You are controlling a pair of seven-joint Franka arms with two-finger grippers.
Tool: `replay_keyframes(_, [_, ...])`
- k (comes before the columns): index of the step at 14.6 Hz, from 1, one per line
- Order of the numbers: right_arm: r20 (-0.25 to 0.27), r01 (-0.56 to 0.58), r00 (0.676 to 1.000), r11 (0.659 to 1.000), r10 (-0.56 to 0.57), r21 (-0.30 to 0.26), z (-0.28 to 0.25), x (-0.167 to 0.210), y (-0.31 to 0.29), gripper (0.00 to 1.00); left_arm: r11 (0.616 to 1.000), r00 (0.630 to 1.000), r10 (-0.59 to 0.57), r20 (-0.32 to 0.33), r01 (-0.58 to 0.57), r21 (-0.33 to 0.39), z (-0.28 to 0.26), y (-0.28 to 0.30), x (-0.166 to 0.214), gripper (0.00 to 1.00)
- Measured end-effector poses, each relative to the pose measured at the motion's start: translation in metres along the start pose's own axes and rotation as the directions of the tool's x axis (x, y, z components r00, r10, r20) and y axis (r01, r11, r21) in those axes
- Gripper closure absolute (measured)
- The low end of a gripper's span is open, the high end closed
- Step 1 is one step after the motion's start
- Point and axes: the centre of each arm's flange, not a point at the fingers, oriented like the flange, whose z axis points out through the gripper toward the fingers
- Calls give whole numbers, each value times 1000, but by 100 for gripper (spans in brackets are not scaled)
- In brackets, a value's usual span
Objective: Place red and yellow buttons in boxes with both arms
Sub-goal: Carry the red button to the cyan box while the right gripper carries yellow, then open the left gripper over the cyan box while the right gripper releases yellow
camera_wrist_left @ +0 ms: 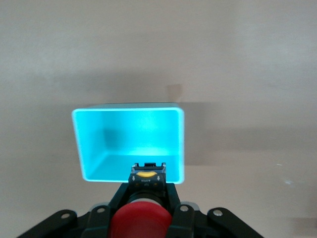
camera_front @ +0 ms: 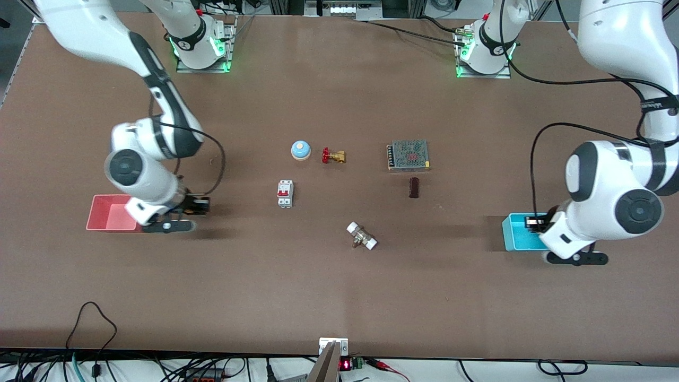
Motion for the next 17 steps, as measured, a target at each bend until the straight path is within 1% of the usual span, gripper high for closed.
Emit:
replay_keyframes(1, [8, 28, 1000, 1000, -27, -6, -30, -1, 30, 57, 1000, 1000, -10, 2, 10, -1, 13, -9, 1, 65])
replay_keyframes(3, [-1, 68, 998, 998, -68, 10, -73, -4, 86, 57, 1000, 1000, -17, -9, 17, -2, 42, -14, 3, 65])
replay_keyframes(5, [-10, 74, 997, 996, -73, 42, -80, -10, 139, 57, 1000, 999, -12, -43, 12, -2, 69, -10, 2, 65])
replay_keyframes(7, [3, 70, 998, 996, -70, 55, -59, -14, 173, 57, 1000, 997, -8, -78, 8, -3, 91, -8, 0, 65])
replay_keyframes(9, [-4, 70, 998, 997, -69, 46, -27, -10, 193, 57, 1000, 995, -6, -96, 5, -3, 106, -7, -4, 65])
replay_keyframes(12, [-16, 62, 998, 997, -61, 39, 20, -4, 205, 57, 1000, 995, -4, -99, 4, -2, 123, -7, -9, 65])
replay_keyframes(15, [-27, 63, 998, 997, -62, 35, 47, 0, 205, 57, 1000, 995, -3, -101, 3, -1, 135, -7, -12, 65])
replay_keyframes(16, [-24, 63, 998, 997, -62, 36, 54, 0, 204, 57, 1000, 995, -2, -103, 2, -1, 135, -7, -12, 61])
replay_keyframes(17, [-20, 64, 998, 997, -63, 38, 61, 0, 204, 57, 1000, 994, 2, -106, -2, -1, 134, -7, -11, 53])
